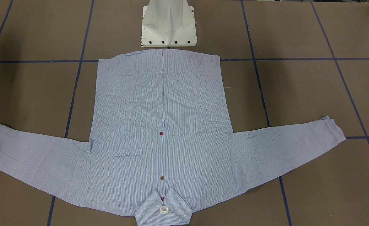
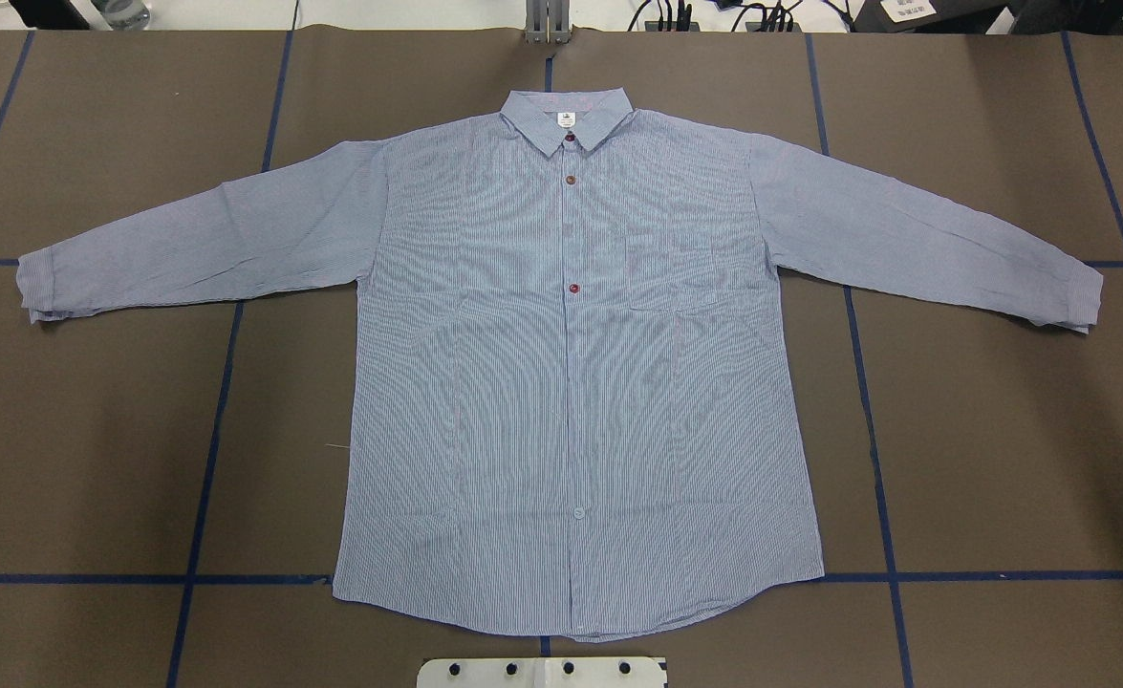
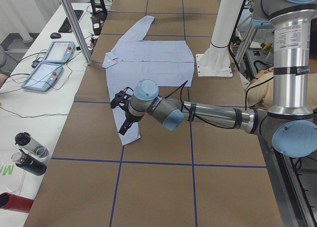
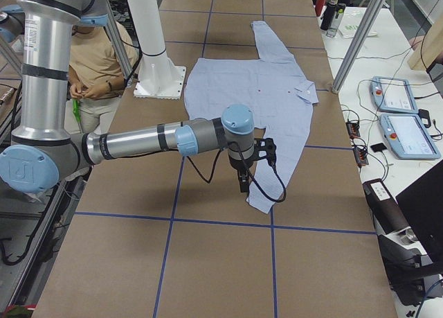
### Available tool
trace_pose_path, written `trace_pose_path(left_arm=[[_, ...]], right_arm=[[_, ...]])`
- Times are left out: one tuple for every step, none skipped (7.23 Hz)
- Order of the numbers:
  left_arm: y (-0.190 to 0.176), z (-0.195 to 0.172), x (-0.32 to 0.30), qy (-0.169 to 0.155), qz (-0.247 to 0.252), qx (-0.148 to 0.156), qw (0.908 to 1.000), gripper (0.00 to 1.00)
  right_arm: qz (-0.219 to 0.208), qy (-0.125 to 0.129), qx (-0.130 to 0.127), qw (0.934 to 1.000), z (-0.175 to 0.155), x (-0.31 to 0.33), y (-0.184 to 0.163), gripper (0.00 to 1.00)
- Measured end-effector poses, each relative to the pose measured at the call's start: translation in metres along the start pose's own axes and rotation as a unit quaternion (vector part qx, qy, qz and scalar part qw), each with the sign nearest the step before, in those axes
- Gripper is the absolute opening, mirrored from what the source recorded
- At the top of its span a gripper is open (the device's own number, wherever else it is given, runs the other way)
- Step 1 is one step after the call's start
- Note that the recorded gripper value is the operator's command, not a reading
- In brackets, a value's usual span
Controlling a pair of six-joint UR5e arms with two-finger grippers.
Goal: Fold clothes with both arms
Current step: 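Move the right gripper in toward the cuff of the nearby sleeve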
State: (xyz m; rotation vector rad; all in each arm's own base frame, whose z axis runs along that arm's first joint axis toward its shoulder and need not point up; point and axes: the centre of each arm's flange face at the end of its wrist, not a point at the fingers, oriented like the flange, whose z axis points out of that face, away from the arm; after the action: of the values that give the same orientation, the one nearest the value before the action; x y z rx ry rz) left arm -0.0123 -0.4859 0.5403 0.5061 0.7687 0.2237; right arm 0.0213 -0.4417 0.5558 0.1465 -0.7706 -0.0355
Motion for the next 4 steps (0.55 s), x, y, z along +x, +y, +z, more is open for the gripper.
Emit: trace_pose_path(left_arm=[[-0.002, -0.002, 0.002, 0.001, -0.011, -0.008, 0.9999, 0.99], [0.0, -0.005, 0.007, 0.005, -0.022, -0.016, 0.9996, 0.99], [0.003, -0.007, 0.009, 0.007, -0.029, -0.021, 0.9993, 0.99], [0.004, -0.01, 0.012, 0.009, -0.031, -0.022, 0.9992, 0.99]], right_arm=[[0.006, -0.002, -0.006, 1.0, 0.004, 0.004, 0.006, 1.0], [0.012, -0.007, -0.014, 0.9998, 0.008, 0.008, 0.014, 1.0], [0.014, -0.012, -0.017, 0.9997, 0.01, 0.01, 0.018, 1.0], [0.015, -0.015, -0.02, 0.9996, 0.014, 0.011, 0.019, 1.0]])
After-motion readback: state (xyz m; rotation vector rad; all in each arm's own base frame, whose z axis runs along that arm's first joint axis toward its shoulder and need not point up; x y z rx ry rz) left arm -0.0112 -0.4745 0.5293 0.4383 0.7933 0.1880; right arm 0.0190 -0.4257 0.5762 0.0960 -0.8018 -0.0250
